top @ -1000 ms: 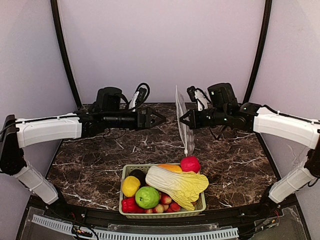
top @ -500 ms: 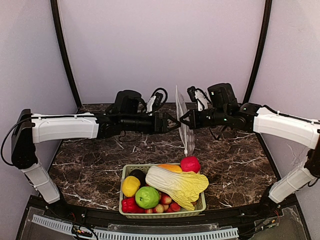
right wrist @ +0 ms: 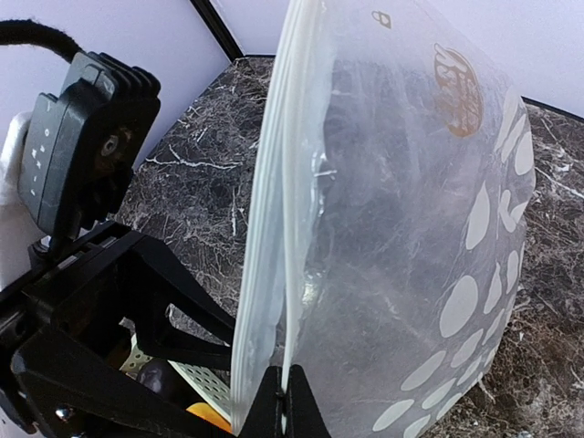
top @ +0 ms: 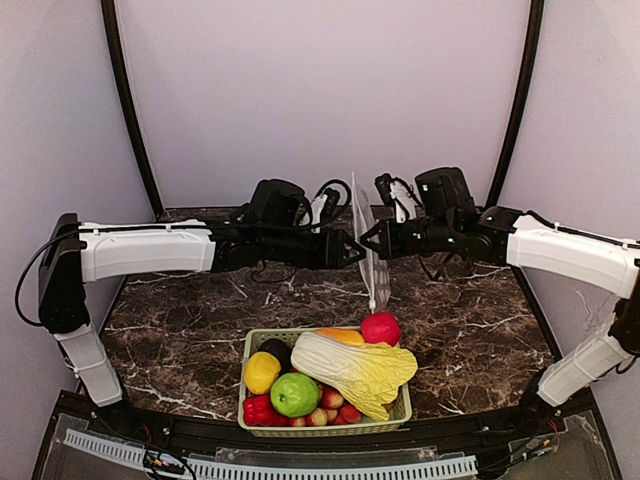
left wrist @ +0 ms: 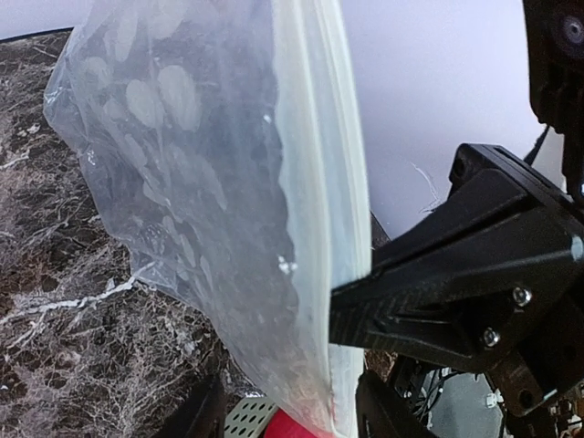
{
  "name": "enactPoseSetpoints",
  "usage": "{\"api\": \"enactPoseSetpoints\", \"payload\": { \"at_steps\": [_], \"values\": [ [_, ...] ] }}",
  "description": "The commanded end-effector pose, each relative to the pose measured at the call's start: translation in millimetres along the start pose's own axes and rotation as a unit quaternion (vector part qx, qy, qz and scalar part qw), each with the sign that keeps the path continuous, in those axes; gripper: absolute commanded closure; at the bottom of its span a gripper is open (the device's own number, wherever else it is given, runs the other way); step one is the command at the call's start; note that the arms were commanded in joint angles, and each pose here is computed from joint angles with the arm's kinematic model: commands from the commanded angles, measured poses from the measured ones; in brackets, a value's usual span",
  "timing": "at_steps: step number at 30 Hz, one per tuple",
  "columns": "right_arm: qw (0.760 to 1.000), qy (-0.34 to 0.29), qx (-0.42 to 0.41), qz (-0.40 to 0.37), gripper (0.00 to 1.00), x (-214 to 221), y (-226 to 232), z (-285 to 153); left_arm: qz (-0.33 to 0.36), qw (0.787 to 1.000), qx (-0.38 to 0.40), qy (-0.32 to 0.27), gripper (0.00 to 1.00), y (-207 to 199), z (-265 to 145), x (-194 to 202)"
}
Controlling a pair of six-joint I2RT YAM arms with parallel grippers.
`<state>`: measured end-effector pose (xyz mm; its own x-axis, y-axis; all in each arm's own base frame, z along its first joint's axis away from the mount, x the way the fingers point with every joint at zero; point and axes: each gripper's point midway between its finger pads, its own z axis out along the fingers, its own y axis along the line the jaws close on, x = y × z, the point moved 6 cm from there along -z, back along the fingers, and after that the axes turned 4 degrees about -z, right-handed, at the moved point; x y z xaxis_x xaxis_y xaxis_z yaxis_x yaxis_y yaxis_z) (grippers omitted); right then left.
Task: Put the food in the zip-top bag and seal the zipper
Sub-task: Open the zipper food storage bag at the center of the board.
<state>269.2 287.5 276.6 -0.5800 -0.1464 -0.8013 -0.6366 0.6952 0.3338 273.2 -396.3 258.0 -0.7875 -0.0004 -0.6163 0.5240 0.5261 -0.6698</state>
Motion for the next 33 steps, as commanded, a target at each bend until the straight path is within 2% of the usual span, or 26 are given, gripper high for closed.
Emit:
{"api": "enactPoseSetpoints", "payload": {
  "at_steps": [1,8,18,23,29,33],
  "values": [
    [1.000,-0.015,0.004,0.004,1.00,-1,0,-5,-0.003,0.999,-0.042,0.005,0.55,5,3,-1],
    [1.000,-0.015,0.014,0.006,1.00,2,-1,-12,-0.008,0.996,-0.090,-0.020,0.70,14,1,-9],
    [1.000,-0.013,0.024,0.010,1.00,8,-5,-17,-0.020,0.997,-0.078,-0.022,0.83,15,15,-11],
    [0.999,-0.010,0.032,0.011,1.00,11,-7,-17,-0.019,0.995,-0.091,-0.030,0.96,17,17,-14],
    [0.999,-0.011,0.050,0.017,1.00,12,-10,-24,-0.013,0.980,-0.196,-0.039,0.99,48,4,-9],
    [0.998,-0.011,0.052,0.026,1.00,13,-10,-33,-0.046,0.974,-0.215,-0.049,0.99,74,-5,-3]
  ]
}}
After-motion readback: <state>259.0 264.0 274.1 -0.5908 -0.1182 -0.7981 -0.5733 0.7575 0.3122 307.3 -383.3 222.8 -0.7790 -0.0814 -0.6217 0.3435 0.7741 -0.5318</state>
